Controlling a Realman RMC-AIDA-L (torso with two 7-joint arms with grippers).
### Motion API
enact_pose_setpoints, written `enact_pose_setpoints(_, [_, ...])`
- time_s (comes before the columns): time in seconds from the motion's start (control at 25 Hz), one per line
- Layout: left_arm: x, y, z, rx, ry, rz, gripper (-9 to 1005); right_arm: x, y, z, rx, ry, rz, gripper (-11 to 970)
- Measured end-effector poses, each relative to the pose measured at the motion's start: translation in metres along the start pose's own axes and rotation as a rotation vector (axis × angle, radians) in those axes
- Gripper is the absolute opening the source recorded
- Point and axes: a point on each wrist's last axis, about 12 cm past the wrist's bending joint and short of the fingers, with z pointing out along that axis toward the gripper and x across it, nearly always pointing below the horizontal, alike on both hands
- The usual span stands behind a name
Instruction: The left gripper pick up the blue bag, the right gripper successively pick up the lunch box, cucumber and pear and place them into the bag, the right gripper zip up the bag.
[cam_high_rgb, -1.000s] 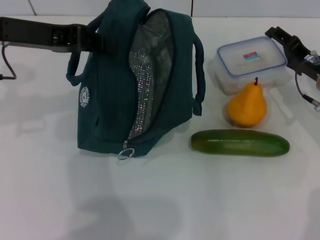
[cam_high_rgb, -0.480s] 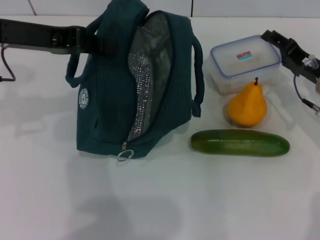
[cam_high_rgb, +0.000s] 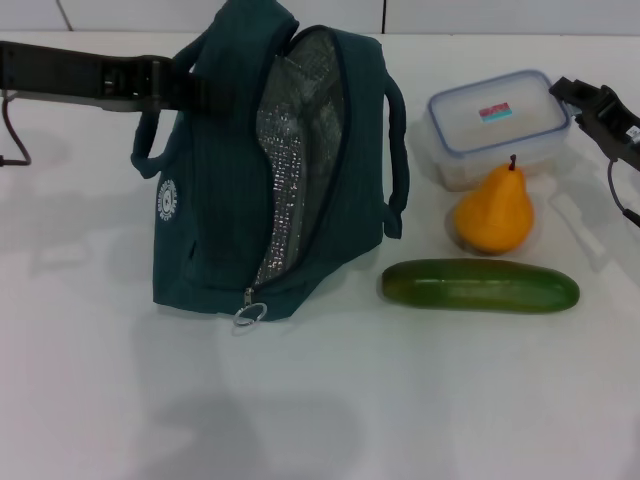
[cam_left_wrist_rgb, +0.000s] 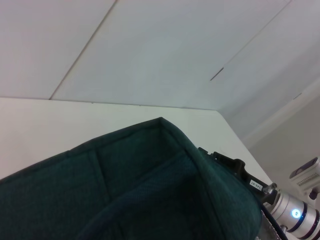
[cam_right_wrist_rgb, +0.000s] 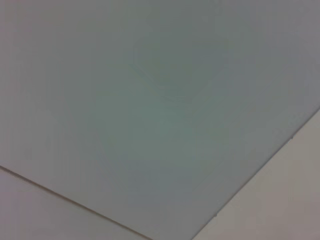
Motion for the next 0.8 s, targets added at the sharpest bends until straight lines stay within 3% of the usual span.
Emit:
enact_pose_setpoints(0.08, [-0.0002,-0.0002,0.0002,0.000,0.001,0.001,44,-0.0002,0.0003,0.0002,-0.001,-0.001,0.000,313])
enact_pose_setpoints(0.32, [-0.0002,-0.0002,0.0003,0.001,0.001,0.001,44,-0.0004,0.0022,0.0023,-0.003,0.004,-0.007,204])
enact_pose_setpoints(0.8, [-0.0001,0.0002,-0.0004,-0.001,-0.001,0.003,44,0.0002,0.0022,0.0004,-0.016,0.005,-0.041,129])
